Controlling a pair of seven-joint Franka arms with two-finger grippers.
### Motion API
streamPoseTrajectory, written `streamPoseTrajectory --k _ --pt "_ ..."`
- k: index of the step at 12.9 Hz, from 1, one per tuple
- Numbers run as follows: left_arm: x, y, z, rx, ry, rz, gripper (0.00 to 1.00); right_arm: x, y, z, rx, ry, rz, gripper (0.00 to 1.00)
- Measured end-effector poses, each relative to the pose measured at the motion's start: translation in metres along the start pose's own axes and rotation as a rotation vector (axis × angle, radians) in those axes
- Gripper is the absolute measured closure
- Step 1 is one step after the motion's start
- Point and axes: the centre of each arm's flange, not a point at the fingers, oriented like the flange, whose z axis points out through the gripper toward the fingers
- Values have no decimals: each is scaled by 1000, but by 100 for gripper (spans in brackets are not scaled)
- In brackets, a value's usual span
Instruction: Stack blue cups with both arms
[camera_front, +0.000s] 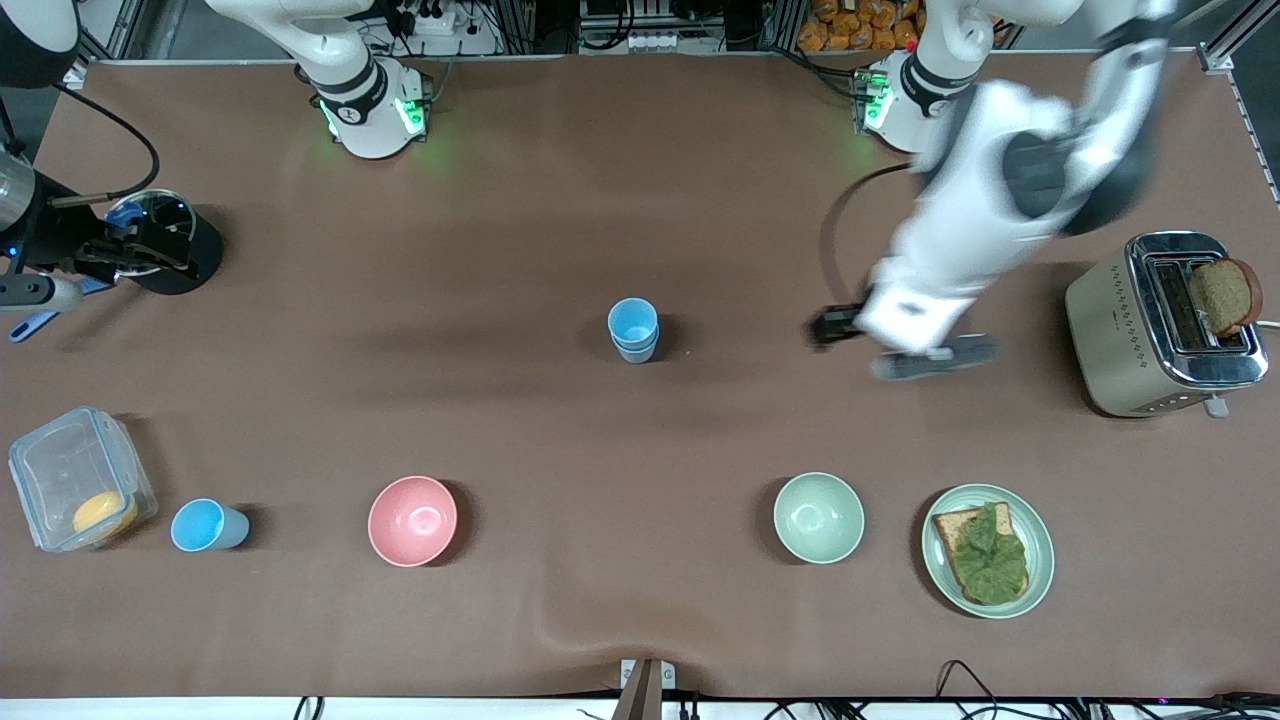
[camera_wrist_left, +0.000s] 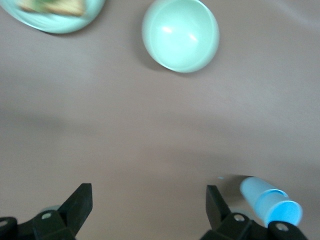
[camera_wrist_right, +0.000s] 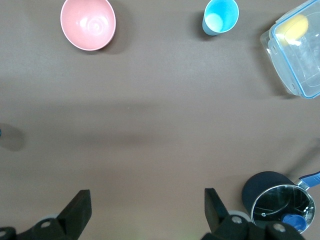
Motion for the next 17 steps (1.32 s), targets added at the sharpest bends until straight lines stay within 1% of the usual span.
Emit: streamPoseTrajectory --k 2,3,4,5,6,8,10,11,13,14,17 --pt "17 -87 -44 -14 26 58 0 0 0 0 0 0 0 0" --pt "18 -117 -61 3 36 94 0 0 0 0 0 0 0 0" --pt "15 -134 -75 45 54 125 0 0 0 0 0 0 0 0" --pt "11 -139 -85 87 74 147 0 0 0 0 0 0 0 0" --pt "7 -138 -92 113 90 165 0 0 0 0 0 0 0 0" --pt "1 -137 -101 126 94 174 0 0 0 0 0 0 0 0" --pt "-2 -140 -102 133 76 172 0 0 0 0 0 0 0 0" --pt "-4 -141 -100 138 58 171 0 0 0 0 0 0 0 0" --pt "-12 -136 -96 152 0 180 0 0 0 0 0 0 0 0" --pt "-15 -134 -95 156 -16 183 0 0 0 0 0 0 0 0" --pt "-15 -133 -99 157 -17 178 0 0 0 0 0 0 0 0"
